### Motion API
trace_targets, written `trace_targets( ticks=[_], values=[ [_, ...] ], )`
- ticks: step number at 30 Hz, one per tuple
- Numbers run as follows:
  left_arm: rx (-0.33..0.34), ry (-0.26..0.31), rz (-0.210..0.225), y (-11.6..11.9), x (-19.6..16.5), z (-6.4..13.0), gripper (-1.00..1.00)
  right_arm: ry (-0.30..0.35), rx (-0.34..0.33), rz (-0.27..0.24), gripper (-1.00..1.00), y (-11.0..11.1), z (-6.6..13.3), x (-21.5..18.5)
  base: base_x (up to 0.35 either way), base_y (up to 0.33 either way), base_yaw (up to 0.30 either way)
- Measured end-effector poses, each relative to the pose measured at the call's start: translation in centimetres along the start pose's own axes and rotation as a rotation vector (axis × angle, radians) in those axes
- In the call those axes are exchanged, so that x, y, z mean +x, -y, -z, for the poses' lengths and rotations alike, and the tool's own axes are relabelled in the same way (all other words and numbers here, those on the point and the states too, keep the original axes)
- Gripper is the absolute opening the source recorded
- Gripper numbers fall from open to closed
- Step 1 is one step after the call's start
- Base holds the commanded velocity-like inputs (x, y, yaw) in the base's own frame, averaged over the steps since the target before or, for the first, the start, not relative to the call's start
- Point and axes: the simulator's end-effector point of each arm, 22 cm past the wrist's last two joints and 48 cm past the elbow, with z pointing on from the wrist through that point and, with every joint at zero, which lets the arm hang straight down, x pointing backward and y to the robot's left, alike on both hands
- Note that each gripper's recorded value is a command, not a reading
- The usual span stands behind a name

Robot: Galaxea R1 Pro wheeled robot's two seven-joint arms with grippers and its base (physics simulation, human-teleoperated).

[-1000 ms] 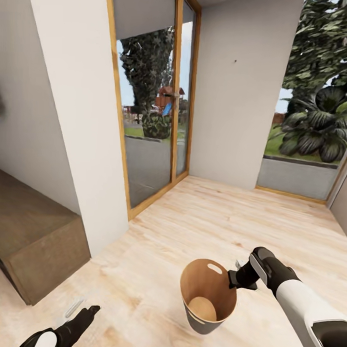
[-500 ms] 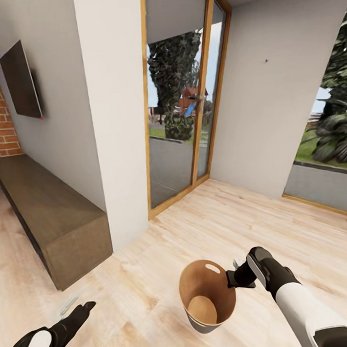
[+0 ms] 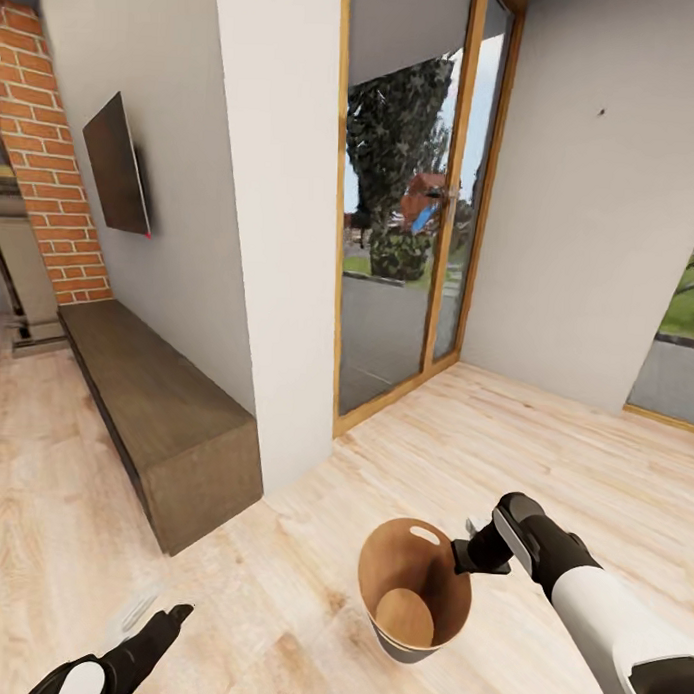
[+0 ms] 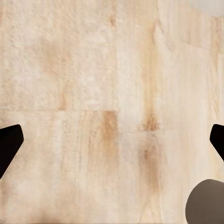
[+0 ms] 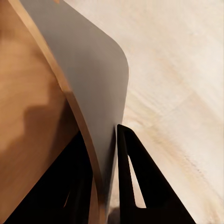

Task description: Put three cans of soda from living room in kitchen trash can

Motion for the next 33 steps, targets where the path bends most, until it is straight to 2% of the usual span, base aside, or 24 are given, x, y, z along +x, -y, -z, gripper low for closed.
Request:
trace_targets(
  ticks=[4,5,9,12,15,22,27,30,33],
  values=[
    [-0.007,-0.002,-0.001,-0.1,0.1,-0.1,1.00,0.027,-0.008,0.023,-1.00,-0.6,0.0,0.0,0.000,0.000,0.209],
    [-0.009,-0.001,-0.002,-0.2,0.2,-0.1,1.00,0.046,-0.006,0.041,-1.00,-0.9,0.0,-0.1,0.000,0.000,0.224],
    [-0.016,0.000,0.004,-0.6,0.3,-0.4,1.00,0.046,-0.012,0.042,-1.00,-1.0,-0.2,0.0,-0.041,0.088,0.229],
    [-0.018,-0.002,0.005,-0.7,0.4,-0.5,1.00,0.042,0.002,0.049,-1.00,-0.7,-0.3,0.1,-0.108,0.225,0.231],
    [-0.021,-0.004,0.006,-0.8,0.5,-0.6,1.00,0.040,-0.020,0.036,-1.00,-1.1,-0.5,0.2,-0.123,0.256,0.198],
    [-0.021,-0.006,0.007,-0.8,0.6,-0.6,1.00,0.039,-0.005,0.051,-1.00,-1.0,-0.7,0.4,-0.132,0.272,0.043],
    [-0.020,-0.007,0.010,-0.8,0.6,-0.6,1.00,0.042,-0.028,0.043,-1.00,-1.7,-0.6,0.3,-0.135,0.276,0.033],
    [-0.020,-0.007,0.010,-0.8,0.6,-0.6,1.00,0.042,0.000,0.056,-1.00,-1.0,-0.6,0.3,-0.136,0.276,0.206],
    [-0.020,-0.007,0.010,-0.8,0.6,-0.6,1.00,0.043,-0.016,0.048,-1.00,-1.4,-0.6,0.3,-0.136,0.277,0.261]
  ],
)
